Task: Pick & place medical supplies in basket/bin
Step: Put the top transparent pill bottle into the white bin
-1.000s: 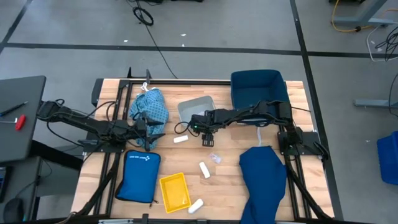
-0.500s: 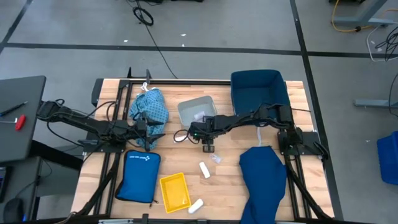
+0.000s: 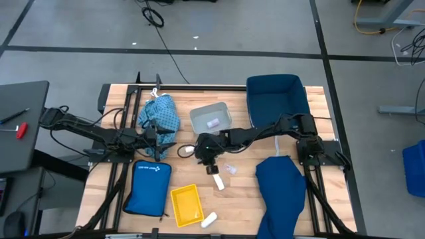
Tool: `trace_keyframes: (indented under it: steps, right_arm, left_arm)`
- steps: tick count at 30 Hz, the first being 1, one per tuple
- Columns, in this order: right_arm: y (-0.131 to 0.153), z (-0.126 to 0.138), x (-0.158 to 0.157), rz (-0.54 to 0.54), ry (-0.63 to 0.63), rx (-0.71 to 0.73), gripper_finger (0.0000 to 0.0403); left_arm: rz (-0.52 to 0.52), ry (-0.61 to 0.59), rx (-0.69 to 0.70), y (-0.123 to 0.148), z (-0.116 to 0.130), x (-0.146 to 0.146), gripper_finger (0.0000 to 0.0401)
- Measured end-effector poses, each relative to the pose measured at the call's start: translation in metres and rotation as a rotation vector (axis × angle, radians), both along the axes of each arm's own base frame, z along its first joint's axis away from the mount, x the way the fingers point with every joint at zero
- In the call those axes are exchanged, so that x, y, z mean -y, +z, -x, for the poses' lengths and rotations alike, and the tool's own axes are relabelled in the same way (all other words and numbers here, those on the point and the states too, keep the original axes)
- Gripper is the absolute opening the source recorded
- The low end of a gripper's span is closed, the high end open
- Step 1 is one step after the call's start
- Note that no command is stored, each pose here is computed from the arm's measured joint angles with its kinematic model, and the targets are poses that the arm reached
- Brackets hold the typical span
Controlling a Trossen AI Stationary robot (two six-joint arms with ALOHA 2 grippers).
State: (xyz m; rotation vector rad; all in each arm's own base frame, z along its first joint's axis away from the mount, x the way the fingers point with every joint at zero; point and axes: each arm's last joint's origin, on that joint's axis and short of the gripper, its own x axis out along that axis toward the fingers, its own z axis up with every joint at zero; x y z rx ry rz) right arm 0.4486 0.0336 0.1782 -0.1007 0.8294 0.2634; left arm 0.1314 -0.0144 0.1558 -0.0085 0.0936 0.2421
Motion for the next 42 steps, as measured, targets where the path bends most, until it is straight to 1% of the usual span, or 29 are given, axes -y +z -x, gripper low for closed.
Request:
trace_keyframes:
  steps: [4, 9, 12, 16, 19, 21, 23, 27, 32, 35, 38, 42]
  right_arm:
    - [0.009, -0.008, 0.002, -0.002, 0.024, 0.127, 0.0129]
    - [0.019, -0.017, 0.015, -0.018, 0.031, 0.258, 0.0129]
    - [0.027, -0.021, 0.021, -0.044, 0.063, 0.356, 0.0129]
    - [0.040, -0.026, 0.022, -0.104, 0.153, 0.501, 0.0129]
    - [0.049, -0.028, 0.022, -0.122, 0.196, 0.593, 0.0129]
    - [0.053, -0.029, 0.024, -0.103, 0.173, 0.638, 0.0129]
    - [0.054, -0.031, 0.028, -0.051, 0.094, 0.656, 0.0129]
    - [0.053, -0.031, 0.049, 0.040, -0.061, 0.643, 0.0129]
    - [0.044, -0.027, 0.080, 0.106, -0.215, 0.547, 0.0129]
    - [0.036, -0.022, 0.099, 0.156, -0.319, 0.447, 0.0129]
    - [0.026, -0.014, 0.116, 0.232, -0.427, 0.321, 0.0129]
    - [0.015, -0.002, 0.135, 0.308, -0.517, 0.172, 0.0129]
  left_arm:
    - [0.000, 0.000, 0.000, 0.000, 0.000, 0.000, 0.0261]
    - [0.000, 0.000, -0.001, 0.000, 0.000, 0.000, 0.0261]
    - [0.000, 0.000, -0.001, 0.000, 0.000, 0.000, 0.0261]
    - [-0.002, 0.000, -0.006, -0.001, 0.000, 0.000, 0.0261]
    - [-0.004, 0.000, -0.027, -0.003, 0.000, 0.000, 0.0261]
    - [-0.005, 0.001, -0.045, -0.004, 0.001, 0.000, 0.0261]
    - [0.000, 0.002, -0.056, -0.006, 0.001, 0.000, 0.0261]
    - [0.009, 0.003, -0.055, -0.006, 0.001, 0.000, 0.0261]
    - [0.010, 0.003, -0.054, -0.006, 0.001, 0.000, 0.0261]
    - [0.010, 0.003, -0.054, -0.006, 0.001, 0.000, 0.0261]
    - [0.010, 0.003, -0.054, -0.006, 0.001, 0.000, 0.0261]
    - [0.010, 0.003, -0.054, -0.006, 0.001, 0.000, 0.0261]
